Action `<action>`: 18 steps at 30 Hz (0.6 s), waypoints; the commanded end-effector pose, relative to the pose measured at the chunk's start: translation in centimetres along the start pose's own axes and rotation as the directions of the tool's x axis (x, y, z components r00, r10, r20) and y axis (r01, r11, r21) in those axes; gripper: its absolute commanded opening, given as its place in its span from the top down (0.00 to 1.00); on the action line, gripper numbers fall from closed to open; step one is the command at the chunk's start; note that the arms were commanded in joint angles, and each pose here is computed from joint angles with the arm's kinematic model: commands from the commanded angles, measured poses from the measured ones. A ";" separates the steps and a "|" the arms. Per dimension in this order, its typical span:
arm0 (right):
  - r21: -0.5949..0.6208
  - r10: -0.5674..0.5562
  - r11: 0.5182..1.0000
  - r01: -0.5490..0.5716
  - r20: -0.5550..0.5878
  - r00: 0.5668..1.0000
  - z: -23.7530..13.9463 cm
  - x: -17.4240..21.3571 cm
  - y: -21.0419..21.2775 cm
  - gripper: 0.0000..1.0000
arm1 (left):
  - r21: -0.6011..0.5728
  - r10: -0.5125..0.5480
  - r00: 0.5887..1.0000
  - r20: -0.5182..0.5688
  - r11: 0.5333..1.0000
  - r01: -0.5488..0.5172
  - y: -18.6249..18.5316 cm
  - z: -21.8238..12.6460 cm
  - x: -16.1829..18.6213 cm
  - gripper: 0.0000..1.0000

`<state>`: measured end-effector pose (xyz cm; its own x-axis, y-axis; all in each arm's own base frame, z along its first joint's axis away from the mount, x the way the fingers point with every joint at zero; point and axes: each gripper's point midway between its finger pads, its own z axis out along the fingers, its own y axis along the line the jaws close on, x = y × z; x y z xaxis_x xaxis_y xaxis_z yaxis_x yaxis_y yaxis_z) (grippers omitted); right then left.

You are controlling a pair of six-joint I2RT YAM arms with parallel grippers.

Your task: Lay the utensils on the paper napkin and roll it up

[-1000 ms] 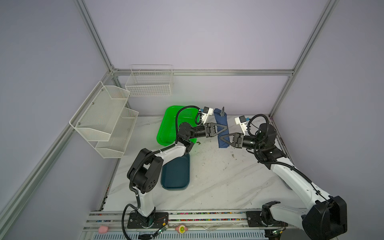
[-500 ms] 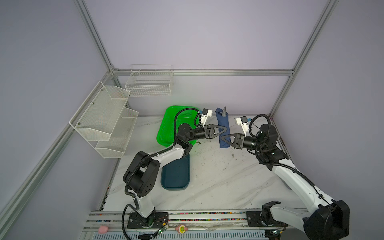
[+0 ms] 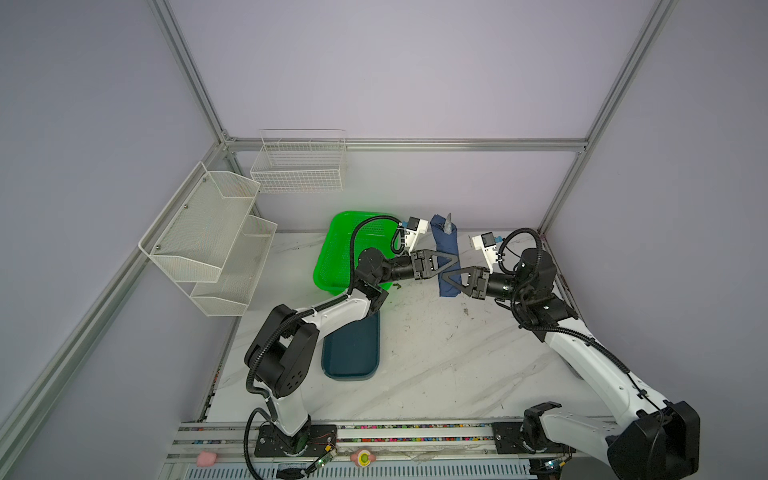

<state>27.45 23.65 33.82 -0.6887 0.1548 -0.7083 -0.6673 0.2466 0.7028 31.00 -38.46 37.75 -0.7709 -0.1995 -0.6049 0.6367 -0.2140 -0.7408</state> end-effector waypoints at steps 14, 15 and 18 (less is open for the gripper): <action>-0.007 -0.062 0.998 0.062 0.016 0.998 -0.5 -0.3 1.1 0.80 | 0.058 0.090 0.996 0.006 0.994 -0.090 -2.3 0.1 -0.6 0.88; -0.003 -0.061 0.998 0.061 0.017 0.998 -0.6 -0.3 1.1 0.80 | 0.056 0.092 0.996 0.007 0.994 -0.092 -2.3 0.0 -0.7 0.89; 0.007 -0.061 0.998 0.061 0.020 0.998 -0.6 -0.3 1.0 0.77 | 0.052 0.102 0.995 0.010 0.993 -0.102 -2.2 -0.2 -1.0 0.92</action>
<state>27.03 23.55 34.24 -0.6725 0.1522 -0.7243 -0.6843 0.2449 0.6869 30.99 -38.44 37.71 -0.7645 -0.1985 -0.6133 0.6444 -0.2121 -0.7347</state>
